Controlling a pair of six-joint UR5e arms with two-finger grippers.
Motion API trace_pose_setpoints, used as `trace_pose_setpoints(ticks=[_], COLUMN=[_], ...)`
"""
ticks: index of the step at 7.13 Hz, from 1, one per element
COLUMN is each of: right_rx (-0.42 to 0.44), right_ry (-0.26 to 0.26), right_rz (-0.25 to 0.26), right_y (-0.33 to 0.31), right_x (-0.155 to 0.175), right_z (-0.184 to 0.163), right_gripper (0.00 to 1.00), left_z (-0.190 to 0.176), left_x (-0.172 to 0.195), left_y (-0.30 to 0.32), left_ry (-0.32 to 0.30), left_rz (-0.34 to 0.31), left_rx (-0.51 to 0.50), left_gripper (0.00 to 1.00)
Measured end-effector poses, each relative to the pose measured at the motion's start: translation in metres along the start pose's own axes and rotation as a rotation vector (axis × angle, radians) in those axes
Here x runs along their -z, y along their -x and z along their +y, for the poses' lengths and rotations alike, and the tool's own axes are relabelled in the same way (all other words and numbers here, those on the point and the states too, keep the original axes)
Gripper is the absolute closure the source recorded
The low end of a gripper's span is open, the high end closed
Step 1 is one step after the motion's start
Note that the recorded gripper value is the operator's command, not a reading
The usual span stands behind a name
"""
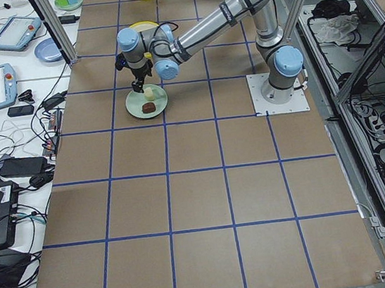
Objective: Stack buns with steamer
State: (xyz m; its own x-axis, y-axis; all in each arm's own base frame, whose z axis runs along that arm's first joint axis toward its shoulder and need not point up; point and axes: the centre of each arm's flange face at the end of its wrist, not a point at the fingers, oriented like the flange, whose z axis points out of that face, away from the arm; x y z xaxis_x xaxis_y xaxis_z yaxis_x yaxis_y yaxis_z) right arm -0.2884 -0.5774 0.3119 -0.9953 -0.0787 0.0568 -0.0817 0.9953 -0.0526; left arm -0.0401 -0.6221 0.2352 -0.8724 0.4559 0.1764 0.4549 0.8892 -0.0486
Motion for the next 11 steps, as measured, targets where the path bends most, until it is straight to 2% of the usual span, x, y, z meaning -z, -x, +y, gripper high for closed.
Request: trace_pose_setpoints(ticks=[1,2,3,4,5,6,8,10,11], right_rx=[0.008,0.014,0.021,0.031,0.040,0.046,0.065,0.062,0.057], right_ry=[0.022,0.038,0.047,0.058,0.067,0.072,0.075,0.069,0.061], right_rz=[0.017,0.026,0.034,0.033,0.027,0.021,0.018,0.026,0.036], right_y=[-0.010,-0.016,-0.020,-0.022,-0.022,-0.022,-0.022,-0.023,-0.023], right_x=[-0.027,-0.052,-0.068,-0.081,-0.090,-0.096,-0.100,-0.094,-0.085], right_z=[-0.003,-0.007,-0.009,-0.009,-0.010,-0.010,-0.010,-0.010,-0.010], right_gripper=[0.19,0.32,0.41,0.45,0.86,1.00,1.00,1.00,1.00], left_z=[-0.001,-0.001,-0.001,-0.001,-0.001,-0.002,-0.005,-0.012,-0.019], left_x=[-0.013,-0.021,-0.027,-0.030,-0.031,-0.029,-0.019,0.014,0.031], left_y=[0.003,0.006,0.008,0.010,0.011,0.012,0.014,0.007,-0.008], left_ry=[0.016,0.028,0.037,0.043,0.046,0.047,0.034,-0.010,-0.038], left_rz=[0.014,0.022,0.025,0.025,0.021,0.014,0.000,-0.022,-0.011], left_rx=[0.000,0.000,0.003,0.006,0.005,0.005,0.036,0.176,0.275], left_gripper=[0.29,0.54,0.85,1.00,1.00,1.00,1.00,1.00,1.00])
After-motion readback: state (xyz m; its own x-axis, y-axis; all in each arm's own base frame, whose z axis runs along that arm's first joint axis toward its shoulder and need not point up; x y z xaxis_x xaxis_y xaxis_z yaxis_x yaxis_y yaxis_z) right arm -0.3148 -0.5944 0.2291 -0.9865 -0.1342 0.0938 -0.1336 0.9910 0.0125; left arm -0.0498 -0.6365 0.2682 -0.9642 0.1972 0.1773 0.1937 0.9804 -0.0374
